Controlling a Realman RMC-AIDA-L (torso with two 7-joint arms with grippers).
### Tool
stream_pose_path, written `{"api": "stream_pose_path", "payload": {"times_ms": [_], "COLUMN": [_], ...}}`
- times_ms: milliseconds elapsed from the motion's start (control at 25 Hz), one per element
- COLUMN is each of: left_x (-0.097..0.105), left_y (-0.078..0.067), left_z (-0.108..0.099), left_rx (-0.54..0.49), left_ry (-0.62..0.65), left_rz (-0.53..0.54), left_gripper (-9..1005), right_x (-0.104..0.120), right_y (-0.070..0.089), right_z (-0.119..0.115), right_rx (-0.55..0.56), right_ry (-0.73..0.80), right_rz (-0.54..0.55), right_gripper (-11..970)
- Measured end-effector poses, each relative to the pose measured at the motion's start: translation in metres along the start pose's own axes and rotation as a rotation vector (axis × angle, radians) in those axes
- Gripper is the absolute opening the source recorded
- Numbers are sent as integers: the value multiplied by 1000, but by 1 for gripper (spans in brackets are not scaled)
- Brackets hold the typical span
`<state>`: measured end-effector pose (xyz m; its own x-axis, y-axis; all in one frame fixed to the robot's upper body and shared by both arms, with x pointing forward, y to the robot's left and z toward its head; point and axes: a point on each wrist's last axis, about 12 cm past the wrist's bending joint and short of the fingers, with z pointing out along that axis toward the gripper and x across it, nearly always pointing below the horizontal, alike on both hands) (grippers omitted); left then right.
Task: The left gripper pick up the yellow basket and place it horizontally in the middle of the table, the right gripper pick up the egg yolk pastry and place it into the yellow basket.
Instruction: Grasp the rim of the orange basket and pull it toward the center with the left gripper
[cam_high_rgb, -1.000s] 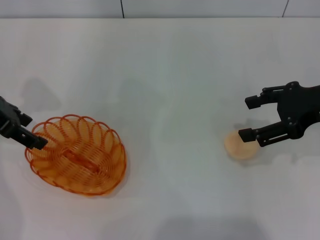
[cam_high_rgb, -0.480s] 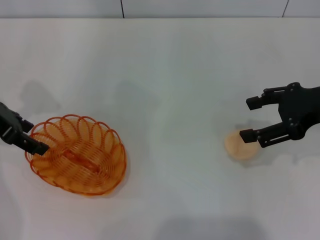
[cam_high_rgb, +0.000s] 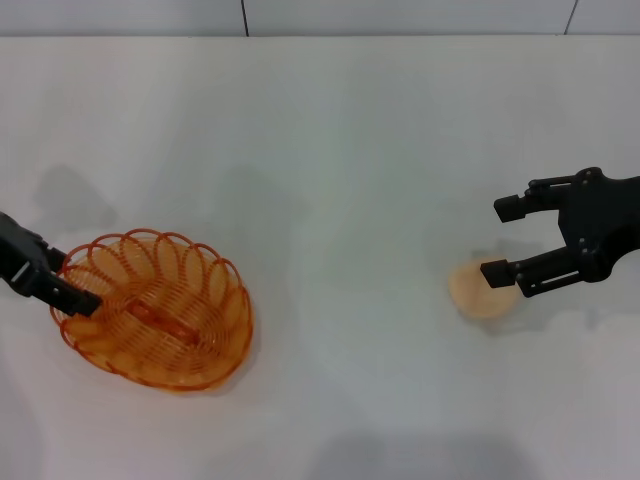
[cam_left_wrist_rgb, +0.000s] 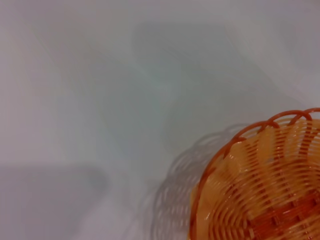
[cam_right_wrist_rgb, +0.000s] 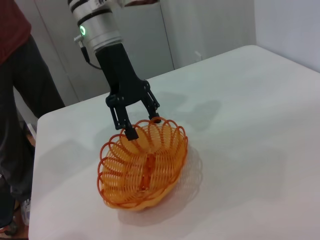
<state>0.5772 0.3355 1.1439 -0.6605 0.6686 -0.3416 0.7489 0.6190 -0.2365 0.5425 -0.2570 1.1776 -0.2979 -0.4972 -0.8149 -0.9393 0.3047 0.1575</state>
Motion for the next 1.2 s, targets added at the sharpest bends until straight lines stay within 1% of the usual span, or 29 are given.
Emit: {"api": "stream_pose_path", "payload": {"times_ms": [160,720,1200], "left_x": [0,2,-4], "left_y": [0,3,6], "left_z": [4,2,-1], "left_rx": [-4,-27,-52], "left_ry": [-7,-6,-15], "left_rz": [-2,-15,31], "left_gripper": [876,875,875], "right_x": [1,3,2], "right_y": [0,0,0], "right_z": [0,0,1], "right_rx": [-1,-5,-8], "right_ry": [0,2,2], "right_rz": [4,11,10], "right_gripper": [870,871,871]}}
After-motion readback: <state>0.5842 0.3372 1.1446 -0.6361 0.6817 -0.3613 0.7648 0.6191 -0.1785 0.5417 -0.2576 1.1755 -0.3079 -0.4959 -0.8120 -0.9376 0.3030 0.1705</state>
